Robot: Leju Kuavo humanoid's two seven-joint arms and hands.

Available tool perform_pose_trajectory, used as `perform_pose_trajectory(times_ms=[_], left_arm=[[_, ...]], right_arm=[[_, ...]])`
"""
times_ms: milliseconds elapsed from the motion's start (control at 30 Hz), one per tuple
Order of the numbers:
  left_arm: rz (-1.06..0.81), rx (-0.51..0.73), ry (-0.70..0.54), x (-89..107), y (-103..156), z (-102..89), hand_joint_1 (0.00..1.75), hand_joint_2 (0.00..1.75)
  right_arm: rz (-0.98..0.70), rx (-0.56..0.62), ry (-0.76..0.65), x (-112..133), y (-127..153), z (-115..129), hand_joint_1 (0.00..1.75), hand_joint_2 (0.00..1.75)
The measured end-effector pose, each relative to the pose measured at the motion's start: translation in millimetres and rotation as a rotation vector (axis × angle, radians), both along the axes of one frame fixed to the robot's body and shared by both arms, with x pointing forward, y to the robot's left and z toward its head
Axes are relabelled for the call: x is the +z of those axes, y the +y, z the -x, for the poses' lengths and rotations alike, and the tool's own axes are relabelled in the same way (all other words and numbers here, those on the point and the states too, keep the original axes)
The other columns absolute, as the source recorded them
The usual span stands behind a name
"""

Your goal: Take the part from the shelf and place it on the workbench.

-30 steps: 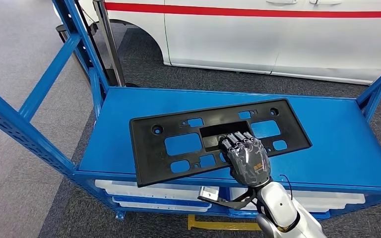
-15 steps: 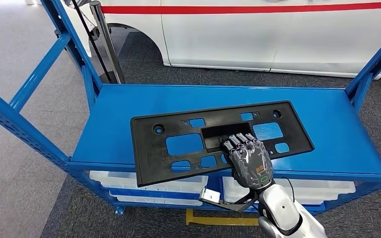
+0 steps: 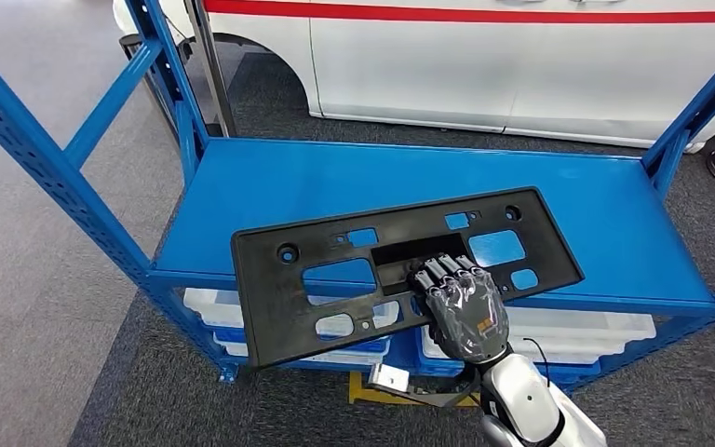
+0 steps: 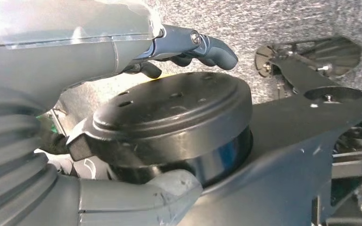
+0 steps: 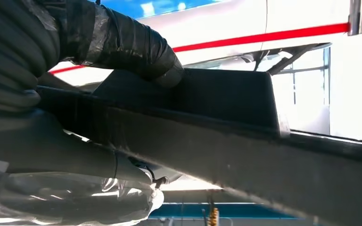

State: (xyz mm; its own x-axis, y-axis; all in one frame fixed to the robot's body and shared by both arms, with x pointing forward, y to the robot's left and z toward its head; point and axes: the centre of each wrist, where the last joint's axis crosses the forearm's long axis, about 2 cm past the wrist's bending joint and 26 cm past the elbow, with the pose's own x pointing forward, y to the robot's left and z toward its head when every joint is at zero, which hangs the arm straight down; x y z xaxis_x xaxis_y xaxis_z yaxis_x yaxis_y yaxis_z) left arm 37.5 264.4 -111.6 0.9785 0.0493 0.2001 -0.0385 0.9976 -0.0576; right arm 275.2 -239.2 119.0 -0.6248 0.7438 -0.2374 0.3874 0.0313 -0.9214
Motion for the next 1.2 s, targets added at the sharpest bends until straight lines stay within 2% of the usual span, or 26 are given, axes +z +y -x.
perform_pose_trajectory(times_ms=[567, 967, 1200], left_arm=[[0.001, 0.009, -0.024, 0.1, 9.4, -4.5, 0.00, 1.75], [-0.002, 0.025, -0.005, -0.9, 18.5, 2.6, 0.00, 1.75], [-0.002, 0.021, -0.030, -0.7, 17.6, 0.7, 0.00, 1.75]], right_arm=[[-0.048, -0.015, 0.028, 4.5, -0.5, -1.7, 1.75, 1.75], [-0.055, -0.028, 0.042, 8.3, -2.0, -4.4, 1.75, 1.75], [-0.056, -0.044, 0.057, -0.1, -10.2, 5.3, 1.75, 1.75]])
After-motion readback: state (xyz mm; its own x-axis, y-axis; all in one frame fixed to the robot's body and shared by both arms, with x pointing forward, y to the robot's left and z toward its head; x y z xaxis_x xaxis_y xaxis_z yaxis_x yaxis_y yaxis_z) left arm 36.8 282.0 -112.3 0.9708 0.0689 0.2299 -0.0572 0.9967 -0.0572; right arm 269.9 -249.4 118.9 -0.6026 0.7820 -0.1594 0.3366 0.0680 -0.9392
